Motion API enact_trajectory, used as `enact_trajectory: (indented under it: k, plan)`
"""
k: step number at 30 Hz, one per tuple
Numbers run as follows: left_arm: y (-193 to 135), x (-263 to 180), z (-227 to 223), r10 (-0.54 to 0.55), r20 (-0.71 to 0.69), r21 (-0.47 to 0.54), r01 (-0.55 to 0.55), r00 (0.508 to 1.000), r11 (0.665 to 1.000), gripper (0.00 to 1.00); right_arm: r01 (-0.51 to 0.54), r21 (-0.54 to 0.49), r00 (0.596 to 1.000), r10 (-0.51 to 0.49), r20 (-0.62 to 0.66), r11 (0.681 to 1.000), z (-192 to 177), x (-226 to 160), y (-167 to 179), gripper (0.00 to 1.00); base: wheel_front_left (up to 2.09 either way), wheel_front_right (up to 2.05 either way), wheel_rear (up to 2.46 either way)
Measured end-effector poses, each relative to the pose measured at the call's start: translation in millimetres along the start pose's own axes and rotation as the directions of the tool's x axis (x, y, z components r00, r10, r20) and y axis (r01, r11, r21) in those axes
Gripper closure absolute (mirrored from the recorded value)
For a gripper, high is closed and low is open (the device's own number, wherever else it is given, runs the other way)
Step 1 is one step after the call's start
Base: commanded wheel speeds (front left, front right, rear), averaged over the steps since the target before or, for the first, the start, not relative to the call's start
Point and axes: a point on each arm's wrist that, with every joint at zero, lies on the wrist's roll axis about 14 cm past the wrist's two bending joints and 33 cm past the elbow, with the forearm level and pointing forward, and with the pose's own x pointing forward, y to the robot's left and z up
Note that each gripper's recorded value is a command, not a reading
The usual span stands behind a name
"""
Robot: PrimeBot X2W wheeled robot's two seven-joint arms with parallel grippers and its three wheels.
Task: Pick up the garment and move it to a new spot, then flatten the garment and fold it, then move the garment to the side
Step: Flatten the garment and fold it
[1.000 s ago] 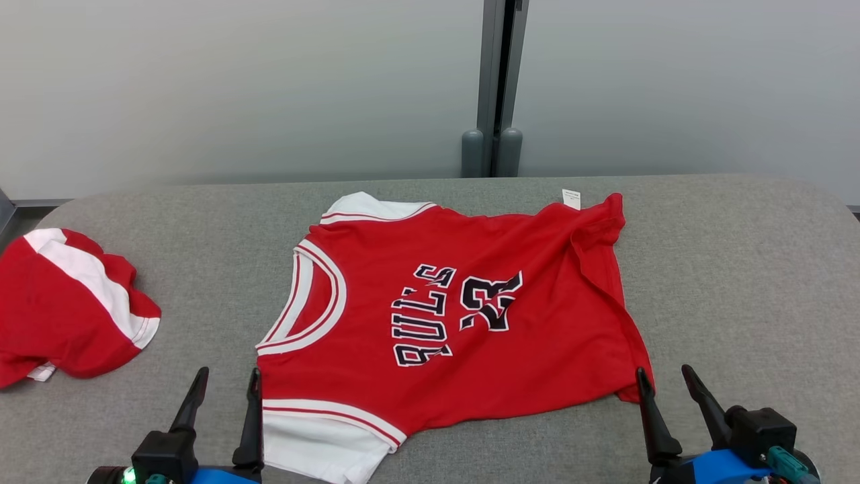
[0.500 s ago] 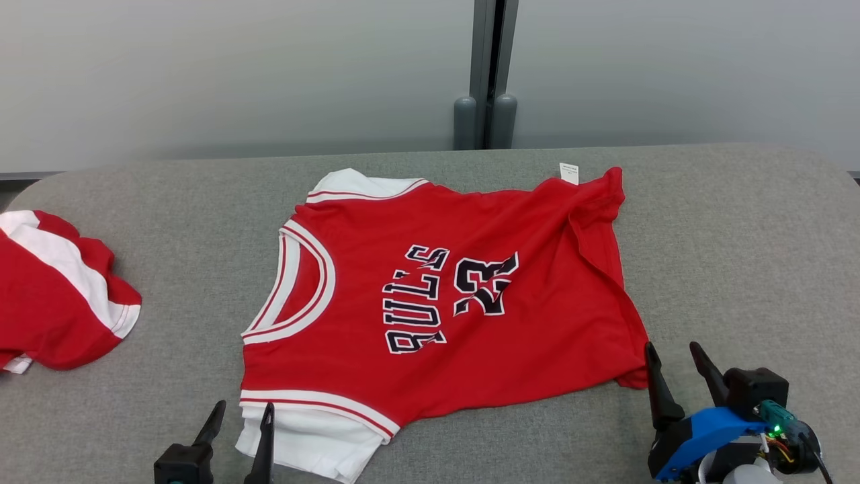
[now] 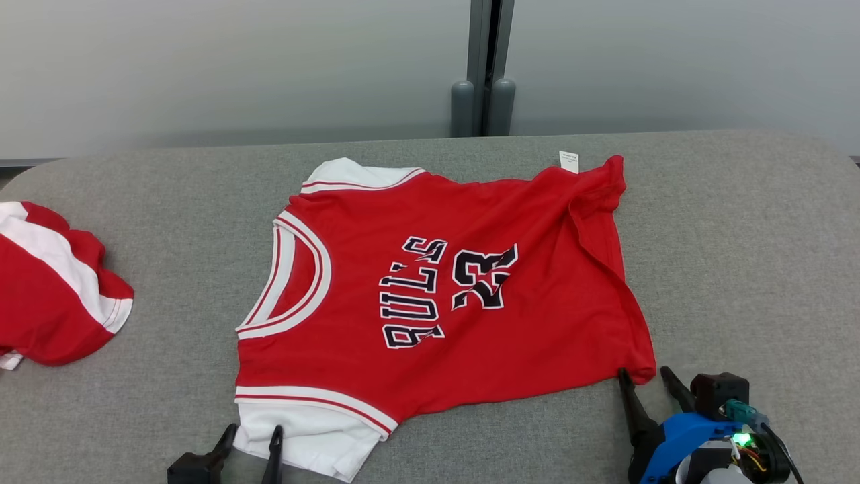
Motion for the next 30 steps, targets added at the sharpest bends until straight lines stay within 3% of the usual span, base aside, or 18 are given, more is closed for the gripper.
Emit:
enact_trajectory:
  k: [17,18,19,21,26,30]
  plan:
    - [-14.4,10.1,-5.0,-0.050,-0.034,-0.014,0.049,0.998,0.999,0.00,-0.001,0.054,0.999,0.004,-0.041,0.999,-6.6,7.7,4.4,0.02,0.00,0.00,0.00]
    - [-14.8,10.7,-5.4,-0.051,-0.036,-0.018,0.050,0.998,0.999,0.25,-0.001,0.061,0.999,0.004,-0.043,0.998,-6.6,8.1,4.7,0.51,0.00,0.00,0.00]
    - [-15.6,11.4,-5.6,-0.054,-0.039,-0.018,0.053,0.998,0.998,0.62,-0.002,0.065,0.999,0.005,-0.043,0.998,-6.2,8.7,5.4,1.00,0.00,0.00,0.00]
    - [-17.3,12.0,-6.5,-0.058,-0.043,-0.026,0.057,0.997,0.998,1.00,-0.012,0.067,0.999,0.015,-0.042,0.998,-5.0,9.9,8.5,1.00,0.00,0.00,0.00]
    - [-20.3,13.7,-0.4,-0.065,-0.024,-0.049,0.064,0.998,0.997,1.00,-0.027,0.086,0.999,0.029,-0.019,0.996,2.3,11.8,14.7,1.00,0.00,0.00,0.00]
    - [-23.7,18.5,30.5,-0.071,0.077,-0.077,0.077,0.995,0.994,1.00,-0.057,0.072,0.997,0.053,0.054,0.996,25.8,17.1,22.0,1.00,0.00,0.00,0.00]
